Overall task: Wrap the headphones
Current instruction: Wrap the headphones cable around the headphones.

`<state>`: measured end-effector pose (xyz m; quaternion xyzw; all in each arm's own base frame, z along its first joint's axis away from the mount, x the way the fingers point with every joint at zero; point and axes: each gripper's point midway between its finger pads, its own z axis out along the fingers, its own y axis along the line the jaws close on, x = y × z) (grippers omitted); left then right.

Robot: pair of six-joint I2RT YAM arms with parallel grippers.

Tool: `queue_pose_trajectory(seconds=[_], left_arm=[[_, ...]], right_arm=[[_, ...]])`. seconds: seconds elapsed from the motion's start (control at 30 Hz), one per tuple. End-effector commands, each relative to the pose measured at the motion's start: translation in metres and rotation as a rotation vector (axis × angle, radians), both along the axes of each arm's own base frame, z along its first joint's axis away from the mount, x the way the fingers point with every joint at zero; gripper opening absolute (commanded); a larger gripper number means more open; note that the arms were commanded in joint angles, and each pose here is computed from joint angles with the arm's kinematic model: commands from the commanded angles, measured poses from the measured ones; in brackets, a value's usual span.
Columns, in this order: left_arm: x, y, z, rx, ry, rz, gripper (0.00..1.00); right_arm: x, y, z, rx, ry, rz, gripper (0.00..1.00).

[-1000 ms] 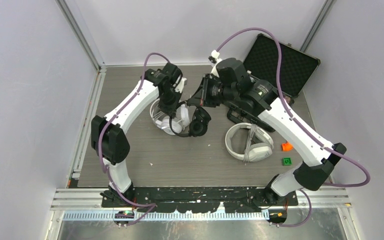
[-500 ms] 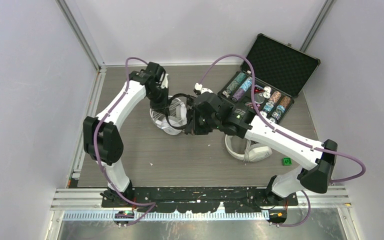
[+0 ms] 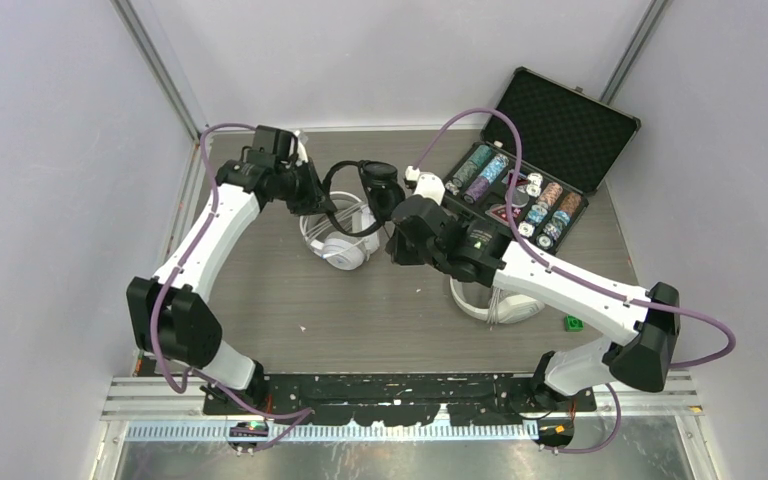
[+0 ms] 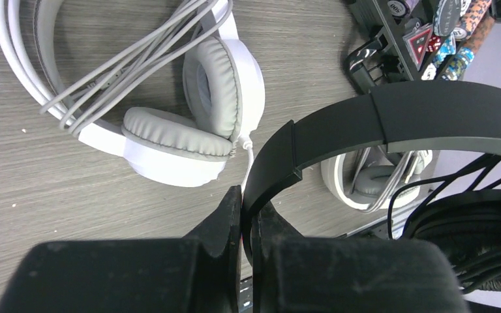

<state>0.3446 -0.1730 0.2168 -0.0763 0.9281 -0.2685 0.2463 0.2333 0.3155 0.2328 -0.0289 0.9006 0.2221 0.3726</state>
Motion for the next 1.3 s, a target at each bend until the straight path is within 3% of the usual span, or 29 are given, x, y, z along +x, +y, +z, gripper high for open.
queue_pose_trajectory(seconds=[0.0,0.3,0.43,0.6,0.7,0.9,1.1,1.27], left_arm=[[0.023,-0.004,0.057,-0.162,-0.165,0.081,0.00],[0.010,-0.013,0.081,-0.303,-0.203,0.090,0.00],[-0.001,-0.029,0.094,-0.420,-0.190,0.029,0.00],[-0.010,-0.022,0.092,-0.380,-0.200,0.032,0.00],[-0.013,-0.021,0.087,-0.366,-0.183,0.030,0.00],[-0.018,-0.030,0.090,-0.392,-0.148,-0.041,0.00],[-0.021,-0.017,0.087,-0.264,-0.149,-0.059,0.00],[-0.023,-0.017,0.082,-0.246,-0.117,-0.076,0.00]], right_arm=[[0.005,-0.030,0.000,-0.095,-0.079,-0.072,0.00],[0.021,-0.027,0.015,0.066,-0.171,-0.133,0.00],[0.024,-0.013,0.031,0.280,-0.199,-0.111,0.00],[0.034,-0.028,0.048,0.428,-0.240,-0.166,0.00],[0.035,-0.021,0.054,0.481,-0.256,-0.101,0.00],[0.023,0.000,0.047,0.376,-0.245,0.116,0.00],[0.039,-0.042,0.045,0.134,-0.425,0.065,0.00],[0.040,-0.051,0.059,0.076,-0.574,0.120,0.00]])
